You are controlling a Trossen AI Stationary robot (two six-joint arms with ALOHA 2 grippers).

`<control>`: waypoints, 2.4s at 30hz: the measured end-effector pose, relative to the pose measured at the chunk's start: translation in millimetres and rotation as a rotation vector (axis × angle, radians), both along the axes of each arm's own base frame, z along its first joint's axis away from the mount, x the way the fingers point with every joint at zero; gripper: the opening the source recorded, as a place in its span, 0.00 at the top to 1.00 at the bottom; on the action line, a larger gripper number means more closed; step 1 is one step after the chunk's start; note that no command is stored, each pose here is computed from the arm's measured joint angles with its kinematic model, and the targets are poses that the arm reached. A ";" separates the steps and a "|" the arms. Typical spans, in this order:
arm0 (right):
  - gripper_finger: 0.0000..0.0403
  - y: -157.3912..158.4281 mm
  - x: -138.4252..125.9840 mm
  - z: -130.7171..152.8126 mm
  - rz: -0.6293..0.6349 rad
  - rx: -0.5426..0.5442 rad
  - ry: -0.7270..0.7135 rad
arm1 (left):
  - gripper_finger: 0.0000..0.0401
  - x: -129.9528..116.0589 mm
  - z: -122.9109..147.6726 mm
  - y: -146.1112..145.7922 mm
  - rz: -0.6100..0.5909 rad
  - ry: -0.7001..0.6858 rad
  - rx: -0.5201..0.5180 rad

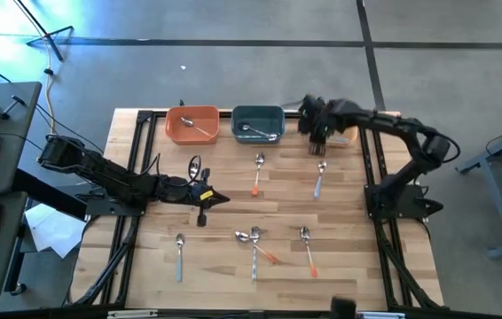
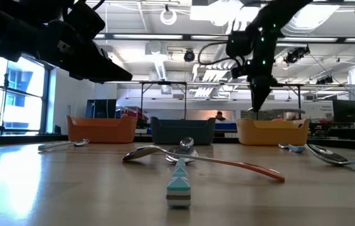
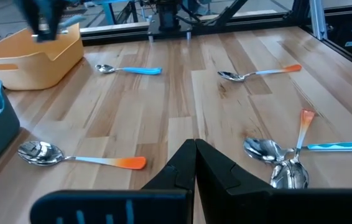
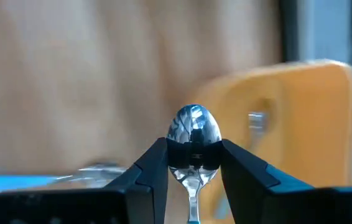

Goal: Sort silverware by color (type)
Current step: Put the blue spoon into the yellow bin, then put the orange spoon into the orange bin

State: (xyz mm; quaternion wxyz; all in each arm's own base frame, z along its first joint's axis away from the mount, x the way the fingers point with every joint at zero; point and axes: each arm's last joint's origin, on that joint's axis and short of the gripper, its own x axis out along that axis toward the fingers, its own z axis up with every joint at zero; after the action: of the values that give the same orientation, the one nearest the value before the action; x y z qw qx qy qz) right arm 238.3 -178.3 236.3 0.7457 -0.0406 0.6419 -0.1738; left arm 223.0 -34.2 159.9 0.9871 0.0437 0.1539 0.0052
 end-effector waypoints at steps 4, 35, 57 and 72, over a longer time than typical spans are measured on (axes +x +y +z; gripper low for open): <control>0.73 -46.4 -19.0 -7.6 -0.022 -0.063 -0.017 | 1.00 0.3 0.7 0.7 0.011 -0.008 0.002; 0.52 -87.8 10.8 -0.8 -0.201 0.059 0.042 | 1.00 0.5 1.0 4.9 0.128 -0.021 -0.096; 0.94 100.8 11.7 -21.2 0.062 -0.049 -0.928 | 0.96 70.2 32.6 -31.1 -0.350 0.244 -0.123; 0.94 96.8 -2.1 -44.9 0.107 -0.115 -0.902 | 0.63 133.9 -3.9 -77.8 -0.340 0.457 0.033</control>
State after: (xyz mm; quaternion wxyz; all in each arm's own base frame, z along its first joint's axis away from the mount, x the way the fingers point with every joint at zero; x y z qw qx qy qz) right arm 236.2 -81.6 191.5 0.9551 -0.0352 0.2397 -0.1705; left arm 356.8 -112.0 156.0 0.9127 0.0848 0.3628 -0.1679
